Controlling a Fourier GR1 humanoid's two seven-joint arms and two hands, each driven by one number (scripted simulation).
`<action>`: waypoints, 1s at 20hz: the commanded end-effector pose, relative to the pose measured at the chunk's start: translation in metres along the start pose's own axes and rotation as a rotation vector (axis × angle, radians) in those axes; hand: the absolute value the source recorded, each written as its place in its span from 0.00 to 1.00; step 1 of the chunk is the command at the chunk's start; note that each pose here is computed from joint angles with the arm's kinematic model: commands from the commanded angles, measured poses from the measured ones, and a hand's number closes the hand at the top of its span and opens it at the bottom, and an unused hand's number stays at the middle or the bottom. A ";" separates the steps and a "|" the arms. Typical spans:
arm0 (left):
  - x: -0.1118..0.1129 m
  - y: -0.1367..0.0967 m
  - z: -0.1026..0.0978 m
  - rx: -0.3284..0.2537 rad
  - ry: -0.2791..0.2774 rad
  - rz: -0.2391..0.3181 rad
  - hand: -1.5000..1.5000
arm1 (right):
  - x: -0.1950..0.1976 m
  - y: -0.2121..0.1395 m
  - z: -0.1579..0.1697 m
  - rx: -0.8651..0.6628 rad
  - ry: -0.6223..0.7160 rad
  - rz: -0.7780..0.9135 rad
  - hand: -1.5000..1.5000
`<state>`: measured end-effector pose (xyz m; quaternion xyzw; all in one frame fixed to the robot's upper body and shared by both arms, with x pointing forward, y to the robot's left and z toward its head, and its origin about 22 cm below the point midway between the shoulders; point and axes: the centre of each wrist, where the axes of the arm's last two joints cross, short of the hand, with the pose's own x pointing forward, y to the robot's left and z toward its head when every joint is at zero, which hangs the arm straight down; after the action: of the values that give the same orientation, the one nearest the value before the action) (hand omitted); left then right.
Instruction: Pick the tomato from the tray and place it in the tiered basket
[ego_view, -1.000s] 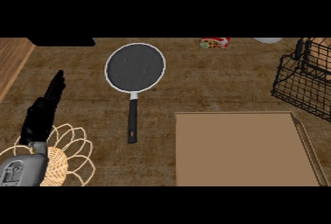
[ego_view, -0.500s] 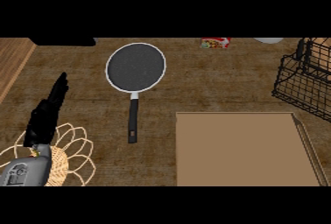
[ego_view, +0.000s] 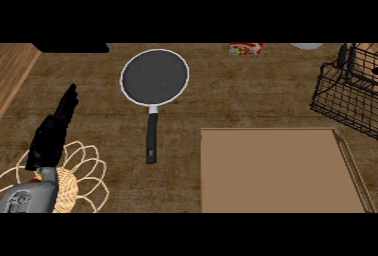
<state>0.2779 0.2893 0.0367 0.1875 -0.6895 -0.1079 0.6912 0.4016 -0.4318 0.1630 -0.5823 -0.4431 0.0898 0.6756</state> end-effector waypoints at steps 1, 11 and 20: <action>0.002 0.017 -0.011 0.026 0.002 -0.009 0.50 | -0.006 -0.003 -0.002 -0.075 -0.011 -0.143 0.00; -0.016 0.013 0.007 0.033 0.011 -0.010 0.50 | -0.007 -0.075 0.003 -0.238 0.019 -0.230 0.00; -0.026 0.012 0.006 0.048 0.048 -0.020 0.50 | -0.105 -0.138 0.024 -0.158 0.127 -0.357 0.00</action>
<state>0.2682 0.3047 0.0274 0.2087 -0.6790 -0.0935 0.6976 0.3081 -0.5057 0.2347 -0.5639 -0.4947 -0.0983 0.6539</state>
